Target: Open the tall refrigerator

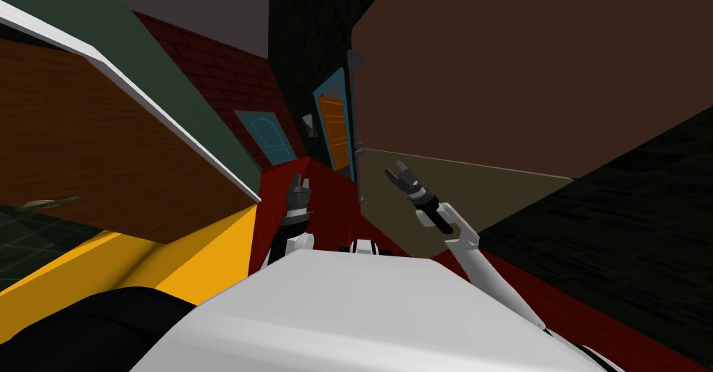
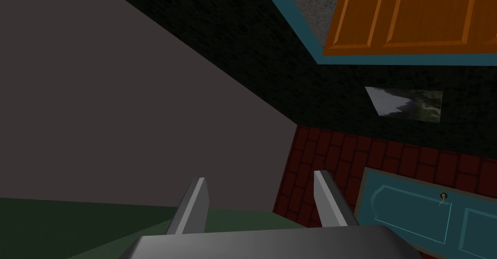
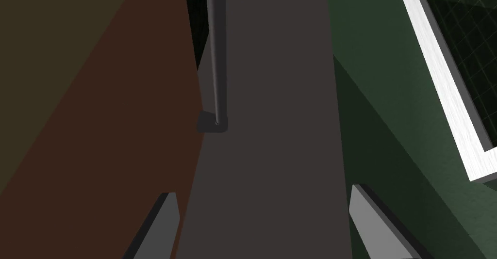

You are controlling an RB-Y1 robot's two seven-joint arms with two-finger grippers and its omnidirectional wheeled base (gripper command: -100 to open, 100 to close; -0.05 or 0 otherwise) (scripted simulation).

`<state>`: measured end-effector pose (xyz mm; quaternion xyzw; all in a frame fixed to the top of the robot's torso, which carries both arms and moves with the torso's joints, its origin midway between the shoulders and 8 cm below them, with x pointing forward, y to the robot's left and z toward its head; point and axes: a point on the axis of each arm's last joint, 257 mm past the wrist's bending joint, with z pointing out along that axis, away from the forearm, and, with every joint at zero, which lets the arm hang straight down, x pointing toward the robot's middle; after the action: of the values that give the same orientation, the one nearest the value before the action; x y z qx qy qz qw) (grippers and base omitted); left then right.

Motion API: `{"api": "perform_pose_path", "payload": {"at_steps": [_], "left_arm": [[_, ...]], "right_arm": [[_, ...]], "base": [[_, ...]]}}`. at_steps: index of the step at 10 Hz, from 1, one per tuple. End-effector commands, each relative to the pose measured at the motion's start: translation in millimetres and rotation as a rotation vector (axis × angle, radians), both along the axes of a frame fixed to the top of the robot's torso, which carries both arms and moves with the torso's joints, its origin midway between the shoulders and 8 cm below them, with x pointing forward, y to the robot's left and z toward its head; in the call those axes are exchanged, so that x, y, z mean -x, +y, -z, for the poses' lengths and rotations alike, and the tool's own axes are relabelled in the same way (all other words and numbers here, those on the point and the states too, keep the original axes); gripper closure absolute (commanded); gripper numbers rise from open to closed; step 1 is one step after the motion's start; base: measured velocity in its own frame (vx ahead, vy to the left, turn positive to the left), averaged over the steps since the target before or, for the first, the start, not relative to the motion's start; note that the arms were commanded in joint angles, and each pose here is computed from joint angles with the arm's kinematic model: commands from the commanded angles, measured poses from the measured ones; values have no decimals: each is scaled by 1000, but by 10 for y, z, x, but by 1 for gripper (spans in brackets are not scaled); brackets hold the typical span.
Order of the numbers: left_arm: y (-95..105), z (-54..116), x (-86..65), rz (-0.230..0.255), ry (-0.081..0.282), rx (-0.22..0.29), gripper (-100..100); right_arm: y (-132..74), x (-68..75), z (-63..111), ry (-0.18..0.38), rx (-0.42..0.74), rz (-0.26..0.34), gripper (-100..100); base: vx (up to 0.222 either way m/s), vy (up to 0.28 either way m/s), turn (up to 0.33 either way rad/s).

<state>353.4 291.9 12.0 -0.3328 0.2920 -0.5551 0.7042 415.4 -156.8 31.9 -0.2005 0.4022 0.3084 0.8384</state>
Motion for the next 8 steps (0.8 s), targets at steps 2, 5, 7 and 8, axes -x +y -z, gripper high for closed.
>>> {"api": "perform_pose_path", "payload": {"at_steps": [2,5,7,8], "left_arm": [[0,1,0,0,0,0,0],[0,0,0,0,0,0,0],[0,0,0,0,0,0,0],[0,0,0,0,0,0,0]], "right_arm": [[82,-231,74,-112,238,54,-100],[86,-415,86,-191,387,92,-100],[42,-582,111,-265,534,133,-100],[24,-612,122,-259,534,136,-100]], "base": [[84,140,-13],[53,149,-8],[44,106,-5],[52,90,-3]]}}
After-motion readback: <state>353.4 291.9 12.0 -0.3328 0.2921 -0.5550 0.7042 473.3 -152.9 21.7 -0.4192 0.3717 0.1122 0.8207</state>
